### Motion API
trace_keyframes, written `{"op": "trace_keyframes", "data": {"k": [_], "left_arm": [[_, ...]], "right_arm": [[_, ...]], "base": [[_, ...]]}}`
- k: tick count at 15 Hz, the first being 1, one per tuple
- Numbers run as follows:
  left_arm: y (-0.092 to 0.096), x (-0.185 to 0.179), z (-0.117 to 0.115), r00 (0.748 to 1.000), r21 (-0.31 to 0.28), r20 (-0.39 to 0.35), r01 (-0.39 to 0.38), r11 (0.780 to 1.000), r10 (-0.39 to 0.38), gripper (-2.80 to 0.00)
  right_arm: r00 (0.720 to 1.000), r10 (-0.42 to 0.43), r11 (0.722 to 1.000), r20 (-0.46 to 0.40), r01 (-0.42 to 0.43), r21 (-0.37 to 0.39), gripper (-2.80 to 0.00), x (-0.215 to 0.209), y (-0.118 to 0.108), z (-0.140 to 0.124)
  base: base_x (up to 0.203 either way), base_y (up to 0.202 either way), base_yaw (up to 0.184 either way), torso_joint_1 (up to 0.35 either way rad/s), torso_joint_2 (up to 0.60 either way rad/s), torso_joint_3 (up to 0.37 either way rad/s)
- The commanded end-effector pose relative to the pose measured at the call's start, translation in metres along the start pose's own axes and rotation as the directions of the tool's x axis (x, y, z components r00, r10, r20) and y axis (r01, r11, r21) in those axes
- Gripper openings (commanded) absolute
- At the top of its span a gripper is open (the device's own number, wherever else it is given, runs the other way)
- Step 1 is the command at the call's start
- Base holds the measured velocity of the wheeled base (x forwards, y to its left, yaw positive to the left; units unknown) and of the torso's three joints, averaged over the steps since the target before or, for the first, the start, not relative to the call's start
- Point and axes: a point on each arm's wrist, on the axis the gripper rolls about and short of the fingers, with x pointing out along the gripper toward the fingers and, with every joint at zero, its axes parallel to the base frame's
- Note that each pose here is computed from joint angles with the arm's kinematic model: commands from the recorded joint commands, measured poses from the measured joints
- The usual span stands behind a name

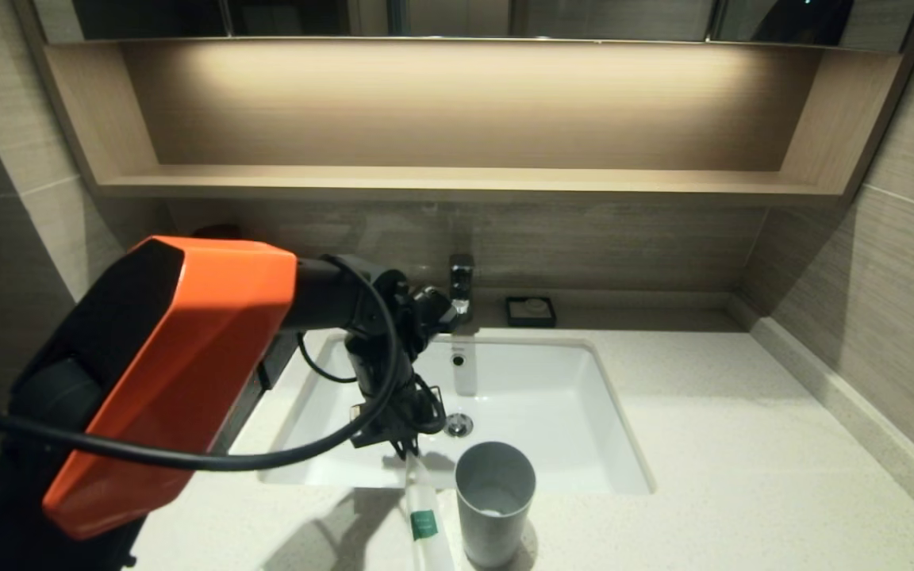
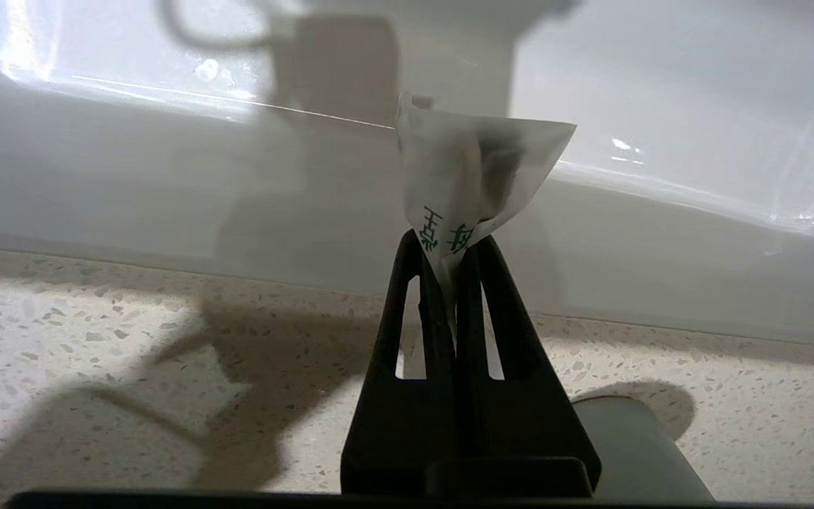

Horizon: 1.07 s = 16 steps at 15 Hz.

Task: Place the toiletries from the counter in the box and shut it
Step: Pick up the bathroom toiletry

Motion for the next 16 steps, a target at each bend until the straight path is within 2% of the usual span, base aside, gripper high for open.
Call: {"op": "trace_keyframes", "data": {"k": [1, 4, 6, 12, 16], "left_arm": [[0.004, -0.021, -0.001, 0.999, -0.011, 0.031, 0.026, 1.0, -0.026, -2.8], [0.016, -0.048, 0.003, 0.996, -0.037, 0.08, 0.047, 0.998, -0.044, -2.8], [0.028, -0.066, 0.006, 0.992, -0.06, 0.123, 0.035, 0.998, -0.027, -2.8], [0.079, -0.125, 0.018, 0.966, -0.132, 0.255, 0.07, 0.989, -0.034, -2.8], [0.111, -0.15, 0.019, 0.948, -0.143, 0.314, -0.007, 0.99, 0.052, -2.8]], "right_arm": [[1.0, 0.0, 1.0, -0.001, 0.0, 0.0, -2.8, 0.0, 0.0, 0.0], [1.0, 0.0, 1.0, 0.0, 0.0, 0.0, -2.8, 0.0, 0.0, 0.0], [1.0, 0.0, 1.0, -0.001, 0.0, 0.0, -2.8, 0.0, 0.0, 0.0], [1.0, 0.0, 1.0, 0.0, 0.0, 0.0, -2.8, 0.0, 0.0, 0.0], [1.0, 0.0, 1.0, 0.0, 0.0, 0.0, -2.8, 0.0, 0.0, 0.0]], "base": [[0.0, 0.0, 0.0, 0.0, 0.0, 0.0], [0.0, 0.0, 0.0, 0.0, 0.0, 0.0], [0.0, 0.0, 0.0, 0.0, 0.0, 0.0], [0.0, 0.0, 0.0, 0.0, 0.0, 0.0], [0.0, 0.0, 0.0, 0.0, 0.0, 0.0]]}}
